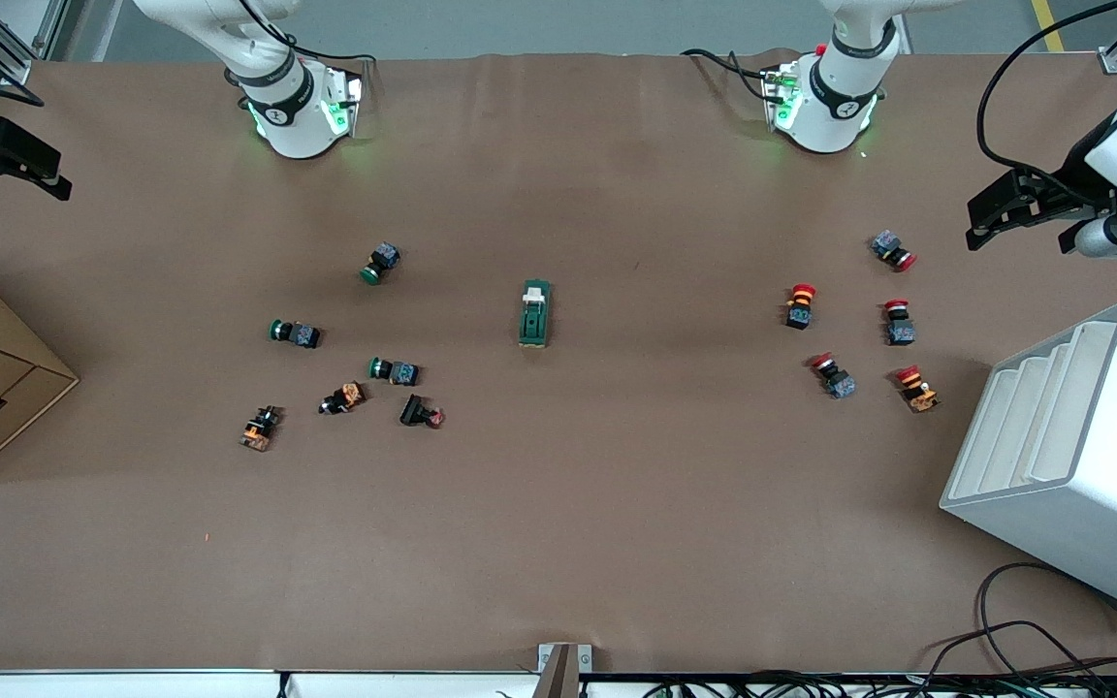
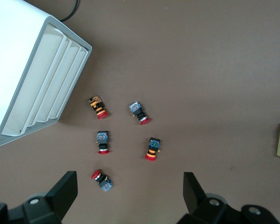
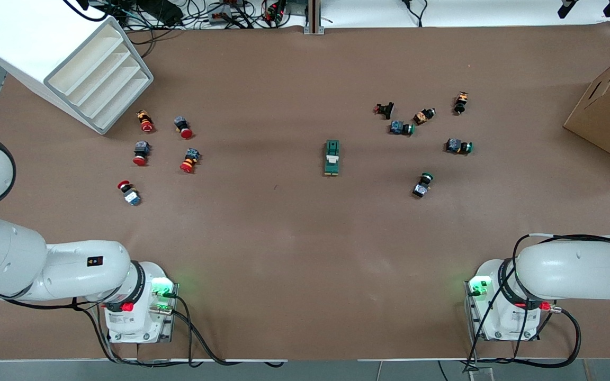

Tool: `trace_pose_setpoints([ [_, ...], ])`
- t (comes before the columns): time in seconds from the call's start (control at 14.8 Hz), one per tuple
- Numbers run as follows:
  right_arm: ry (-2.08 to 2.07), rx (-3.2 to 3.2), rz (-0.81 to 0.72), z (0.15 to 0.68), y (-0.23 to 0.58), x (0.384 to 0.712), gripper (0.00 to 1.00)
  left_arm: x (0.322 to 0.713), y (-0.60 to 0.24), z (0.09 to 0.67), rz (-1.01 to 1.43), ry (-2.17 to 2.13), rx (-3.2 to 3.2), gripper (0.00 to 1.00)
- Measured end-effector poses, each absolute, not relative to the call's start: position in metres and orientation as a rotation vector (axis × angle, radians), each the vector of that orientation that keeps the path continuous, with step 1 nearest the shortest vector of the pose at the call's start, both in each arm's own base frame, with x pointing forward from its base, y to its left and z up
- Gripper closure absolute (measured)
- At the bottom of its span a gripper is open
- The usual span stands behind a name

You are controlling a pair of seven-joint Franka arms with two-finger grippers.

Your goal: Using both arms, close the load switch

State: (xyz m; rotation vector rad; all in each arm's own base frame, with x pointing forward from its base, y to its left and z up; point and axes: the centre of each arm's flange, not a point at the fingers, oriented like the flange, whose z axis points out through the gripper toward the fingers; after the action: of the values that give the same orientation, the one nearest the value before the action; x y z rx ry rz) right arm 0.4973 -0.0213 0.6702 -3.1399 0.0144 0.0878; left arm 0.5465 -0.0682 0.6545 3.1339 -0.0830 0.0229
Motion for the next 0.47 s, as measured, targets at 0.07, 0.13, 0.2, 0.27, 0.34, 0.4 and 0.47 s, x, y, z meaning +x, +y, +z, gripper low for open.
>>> trace_pose_setpoints([
  [0.07,0.015,-3.140,0.088,0.670,-0.021,0.497,0.00,0.546,-0.068,0.655,0.024,-0.083,3.134,0.00],
  [0.13,0.015,-3.140,0.088,0.670,-0.021,0.497,0.00,0.546,-0.068,0.655,0.024,-0.083,3.134,0.00],
  [0.2,0.015,-3.140,0.088,0.670,-0.021,0.497,0.00,0.547,-0.068,0.655,0.024,-0.083,3.134,0.00],
  [0.27,0.015,-3.140,0.088,0.670,-0.021,0.497,0.00,0.547,-0.069,0.655,0.024,-0.086,3.134,0.00],
  [0.34,0.015,-3.140,0.088,0.670,-0.021,0.497,0.00,0.547,-0.072,0.654,0.021,-0.094,3.133,0.00],
  [0.4,0.015,-3.140,0.088,0.670,-0.021,0.497,0.00,0.547,-0.076,0.652,0.015,-0.104,3.132,0.00],
  [0.47,0.016,-3.140,0.088,0.670,-0.022,0.497,0.00,0.550,-0.081,0.648,0.012,-0.121,3.130,0.00],
])
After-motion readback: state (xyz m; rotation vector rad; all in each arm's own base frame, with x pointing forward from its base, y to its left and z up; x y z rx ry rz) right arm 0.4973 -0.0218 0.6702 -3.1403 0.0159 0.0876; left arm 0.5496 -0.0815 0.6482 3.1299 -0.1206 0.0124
